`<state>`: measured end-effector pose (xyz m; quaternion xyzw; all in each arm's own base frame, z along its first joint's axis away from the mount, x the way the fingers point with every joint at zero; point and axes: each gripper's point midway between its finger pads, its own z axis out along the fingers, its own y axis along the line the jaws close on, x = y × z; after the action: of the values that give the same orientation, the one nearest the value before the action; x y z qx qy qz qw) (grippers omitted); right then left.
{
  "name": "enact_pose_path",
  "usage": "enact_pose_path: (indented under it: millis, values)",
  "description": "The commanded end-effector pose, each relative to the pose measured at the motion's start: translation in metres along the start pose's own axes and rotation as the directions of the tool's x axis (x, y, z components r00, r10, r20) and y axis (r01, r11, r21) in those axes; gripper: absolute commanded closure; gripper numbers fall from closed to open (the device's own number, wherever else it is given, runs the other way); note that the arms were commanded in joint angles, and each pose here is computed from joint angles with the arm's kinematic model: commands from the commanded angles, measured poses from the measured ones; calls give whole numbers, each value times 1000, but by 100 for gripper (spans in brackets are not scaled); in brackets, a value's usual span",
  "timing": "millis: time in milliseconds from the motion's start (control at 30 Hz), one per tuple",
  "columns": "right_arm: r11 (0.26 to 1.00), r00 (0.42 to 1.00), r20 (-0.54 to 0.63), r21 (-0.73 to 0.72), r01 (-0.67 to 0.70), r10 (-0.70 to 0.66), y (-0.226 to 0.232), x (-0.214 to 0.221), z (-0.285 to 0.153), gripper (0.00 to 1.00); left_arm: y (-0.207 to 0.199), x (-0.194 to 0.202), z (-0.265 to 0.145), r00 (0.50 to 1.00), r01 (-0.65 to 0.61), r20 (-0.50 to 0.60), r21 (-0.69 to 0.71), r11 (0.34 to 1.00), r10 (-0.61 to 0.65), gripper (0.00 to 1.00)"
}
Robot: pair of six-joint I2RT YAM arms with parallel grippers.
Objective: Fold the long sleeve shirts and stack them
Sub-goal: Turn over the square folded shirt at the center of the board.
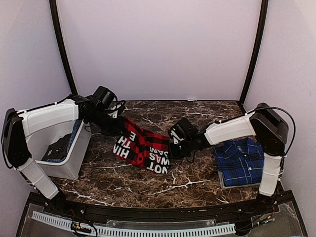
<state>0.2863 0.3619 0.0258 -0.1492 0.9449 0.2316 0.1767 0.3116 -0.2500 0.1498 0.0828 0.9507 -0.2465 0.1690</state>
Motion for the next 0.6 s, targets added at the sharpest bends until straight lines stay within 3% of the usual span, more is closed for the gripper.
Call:
enact_pose_path:
  millis: [0,300,567]
  values:
    - [997,1000,-1,-79,-4,4,26,-2,20,95,-34,-24,-39,994,-76,84,100,992,68,100]
    - [960,998,11,-273,-58,63,78,-34,70,95,-97,-61,-58,985,-119,157,350,929,68,100]
    - [828,981,9,-538,-160,195,131,-66,97,95,-136,-79,-39,988,-119,146,467,876,57,100]
